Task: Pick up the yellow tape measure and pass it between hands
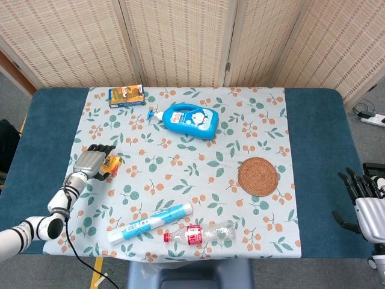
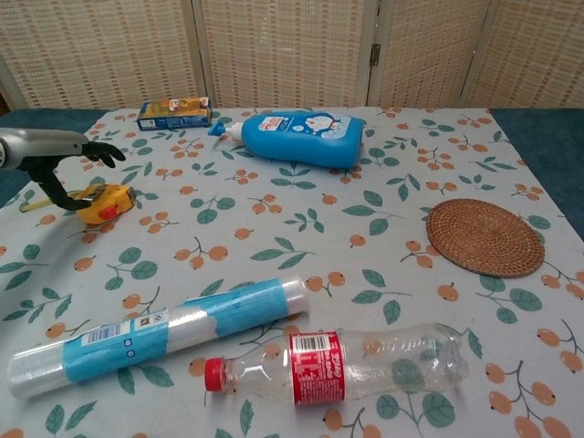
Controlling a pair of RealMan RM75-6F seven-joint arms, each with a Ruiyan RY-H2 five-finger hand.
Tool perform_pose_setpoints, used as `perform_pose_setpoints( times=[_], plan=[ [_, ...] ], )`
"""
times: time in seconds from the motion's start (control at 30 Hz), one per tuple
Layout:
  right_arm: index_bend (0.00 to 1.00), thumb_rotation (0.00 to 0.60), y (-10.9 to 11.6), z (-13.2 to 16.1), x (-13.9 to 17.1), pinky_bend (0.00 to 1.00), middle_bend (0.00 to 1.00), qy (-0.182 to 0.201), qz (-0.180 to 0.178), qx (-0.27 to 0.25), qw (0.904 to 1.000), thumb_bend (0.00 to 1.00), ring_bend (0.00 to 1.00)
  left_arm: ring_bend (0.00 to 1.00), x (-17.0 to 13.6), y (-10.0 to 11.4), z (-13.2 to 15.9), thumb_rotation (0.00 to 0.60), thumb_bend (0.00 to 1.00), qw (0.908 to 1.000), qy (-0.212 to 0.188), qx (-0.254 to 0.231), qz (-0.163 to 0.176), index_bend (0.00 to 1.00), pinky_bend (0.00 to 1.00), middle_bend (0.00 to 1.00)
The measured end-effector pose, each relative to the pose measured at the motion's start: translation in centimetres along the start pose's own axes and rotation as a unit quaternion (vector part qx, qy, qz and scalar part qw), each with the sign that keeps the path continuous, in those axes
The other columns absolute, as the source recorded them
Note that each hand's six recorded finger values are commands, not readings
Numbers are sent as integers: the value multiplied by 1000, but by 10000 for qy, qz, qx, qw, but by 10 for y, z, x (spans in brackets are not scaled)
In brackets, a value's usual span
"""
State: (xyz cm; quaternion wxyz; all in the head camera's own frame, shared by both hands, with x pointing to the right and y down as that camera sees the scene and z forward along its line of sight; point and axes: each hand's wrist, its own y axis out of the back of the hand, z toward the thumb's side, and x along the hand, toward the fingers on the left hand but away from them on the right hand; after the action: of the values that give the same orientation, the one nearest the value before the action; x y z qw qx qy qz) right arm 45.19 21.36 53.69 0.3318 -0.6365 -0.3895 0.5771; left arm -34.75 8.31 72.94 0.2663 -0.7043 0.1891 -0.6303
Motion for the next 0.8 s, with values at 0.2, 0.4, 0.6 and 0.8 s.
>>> perform_pose_setpoints(
  times=[0.2,0.4,0.6,0.8],
  plan=[
    [69,600,0,0,1,0,38,4,-10,0,10000,317,87,72,3,-10,-1,600,375,9999,53,93,-46,72,0,103],
    [71,600,0,-2,4,0,38,-30,-15,-14,10000,317,88,95,12,-14,-4,600,368,9995,207,255,36,123,0,104],
    [73,600,-1,-3,4,0,38,-46,1,-29,10000,317,86,142,16,-16,-2,600,367,9992,274,281,63,191,0,160],
    [74,600,-2,-3,3,0,38,-57,4,-37,10000,317,85,169,19,-17,-2,600,367,9991,333,263,88,225,0,192]
  ],
)
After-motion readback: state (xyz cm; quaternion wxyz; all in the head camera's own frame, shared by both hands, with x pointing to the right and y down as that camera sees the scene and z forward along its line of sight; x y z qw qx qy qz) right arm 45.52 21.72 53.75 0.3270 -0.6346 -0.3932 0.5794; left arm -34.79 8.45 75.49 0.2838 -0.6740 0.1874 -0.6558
